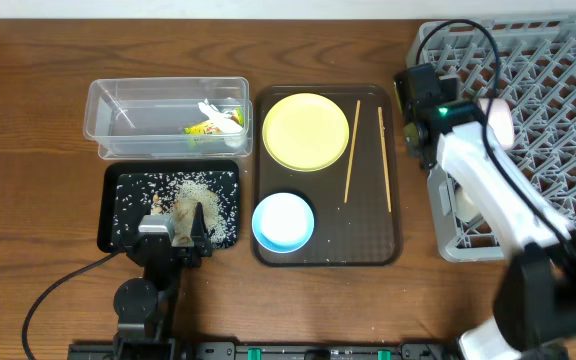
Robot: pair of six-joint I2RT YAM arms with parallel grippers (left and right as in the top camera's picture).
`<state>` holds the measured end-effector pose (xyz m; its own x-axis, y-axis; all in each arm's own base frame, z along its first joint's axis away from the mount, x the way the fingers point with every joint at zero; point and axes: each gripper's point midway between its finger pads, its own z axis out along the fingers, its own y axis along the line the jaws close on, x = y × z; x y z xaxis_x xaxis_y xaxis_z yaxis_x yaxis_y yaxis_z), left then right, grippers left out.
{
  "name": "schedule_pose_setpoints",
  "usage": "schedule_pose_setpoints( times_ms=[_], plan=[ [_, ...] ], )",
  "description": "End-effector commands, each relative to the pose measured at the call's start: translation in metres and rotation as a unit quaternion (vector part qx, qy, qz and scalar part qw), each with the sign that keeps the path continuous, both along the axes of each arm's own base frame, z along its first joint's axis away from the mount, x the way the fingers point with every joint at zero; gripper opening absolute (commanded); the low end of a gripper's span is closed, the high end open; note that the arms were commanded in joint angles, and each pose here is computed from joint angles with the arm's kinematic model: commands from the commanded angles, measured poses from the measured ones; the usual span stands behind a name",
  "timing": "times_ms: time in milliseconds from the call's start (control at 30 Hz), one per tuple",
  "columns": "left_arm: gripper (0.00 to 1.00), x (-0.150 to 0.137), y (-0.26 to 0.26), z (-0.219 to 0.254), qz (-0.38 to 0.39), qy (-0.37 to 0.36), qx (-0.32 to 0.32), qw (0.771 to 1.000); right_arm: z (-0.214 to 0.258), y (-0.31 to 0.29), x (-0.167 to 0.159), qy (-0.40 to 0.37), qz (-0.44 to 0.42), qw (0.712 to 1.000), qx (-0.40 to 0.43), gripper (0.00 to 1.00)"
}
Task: Sort waste into correct bins and load items into the dishwasher rack
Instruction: 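Grasp the blue bowl with the right gripper and place it in the rack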
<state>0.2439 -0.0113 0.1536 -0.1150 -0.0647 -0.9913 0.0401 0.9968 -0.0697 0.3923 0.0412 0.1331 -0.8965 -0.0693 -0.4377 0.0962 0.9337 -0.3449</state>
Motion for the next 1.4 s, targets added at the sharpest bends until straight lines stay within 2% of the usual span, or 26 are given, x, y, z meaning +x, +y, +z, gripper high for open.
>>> schedule_pose_setpoints(
  times_ms=[0,67,133,200,333,467,533,567,633,667,700,800,967,1033,1133,1233,1367],
  plan=[
    [0.9,0.0,-0.001,-0.015,-0.003,0.017,0.003,1.0,0.011,0.132,-0.039,0.064,0.151,0.945,0.282,0.77],
    [0.9,0.0,-0.001,-0.015,-0.003,0.017,0.003,1.0,0.014,0.174,-0.063,0.1,0.199,0.912,0.343,0.74],
    [0.9,0.0,-0.001,-0.015,-0.003,0.017,0.003,1.0,0.004,0.196,-0.081,0.133,0.2,0.905,0.35,0.7],
    [0.9,0.0,-0.001,-0.015,-0.003,0.017,0.003,1.0,-0.013,0.207,-0.096,0.158,0.186,0.911,0.333,0.69],
    [0.9,0.0,-0.001,-0.015,-0.003,0.017,0.003,1.0,-0.054,0.204,-0.117,0.198,0.12,0.939,0.254,0.7],
    [0.9,0.0,-0.001,-0.015,-0.003,0.017,0.003,1.0,-0.086,0.211,-0.128,0.229,0.114,0.941,0.222,0.63],
    [0.9,0.0,-0.001,-0.015,-0.003,0.017,0.003,1.0,-0.101,0.212,-0.131,0.241,0.113,0.941,0.208,0.54],
    [0.9,0.0,-0.001,-0.015,-0.003,0.017,0.003,1.0,-0.108,0.211,-0.133,0.249,0.11,0.941,0.201,0.43],
    [0.9,0.0,-0.001,-0.015,-0.003,0.017,0.003,1.0,-0.118,0.207,-0.136,0.261,0.086,0.941,0.195,0.15],
    [0.9,0.0,-0.001,-0.015,-0.003,0.017,0.003,1.0,-0.119,0.206,-0.136,0.263,0.079,0.942,0.195,0.09],
    [0.9,0.0,-0.001,-0.015,-0.003,0.017,0.003,1.0,-0.119,0.205,-0.135,0.262,0.077,0.942,0.195,0.04],
    [0.9,0.0,-0.001,-0.015,-0.003,0.017,0.003,1.0,-0.111,0.202,-0.127,0.247,0.08,0.945,0.199,0.02],
    [0.9,0.0,-0.001,-0.015,-0.003,0.017,0.003,1.0,-0.064,0.165,-0.095,0.154,0.086,0.973,0.148,0.01],
    [0.9,0.0,-0.001,-0.015,-0.003,0.017,0.003,1.0,-0.031,0.131,-0.076,0.083,0.061,0.989,0.103,0.01],
    [0.9,0.0,-0.001,-0.015,-0.003,0.017,0.003,1.0,0.028,0.073,-0.053,-0.033,0.003,0.998,0.045,0.01],
    [0.9,0.0,-0.001,-0.015,-0.003,0.017,0.003,1.0,0.095,0.004,-0.04,-0.165,-0.085,0.982,-0.019,0.01],
    [0.9,0.0,-0.001,-0.015,-0.003,0.017,0.003,1.0,0.164,-0.085,-0.046,-0.287,-0.216,0.926,-0.112,0.01]
  ],
)
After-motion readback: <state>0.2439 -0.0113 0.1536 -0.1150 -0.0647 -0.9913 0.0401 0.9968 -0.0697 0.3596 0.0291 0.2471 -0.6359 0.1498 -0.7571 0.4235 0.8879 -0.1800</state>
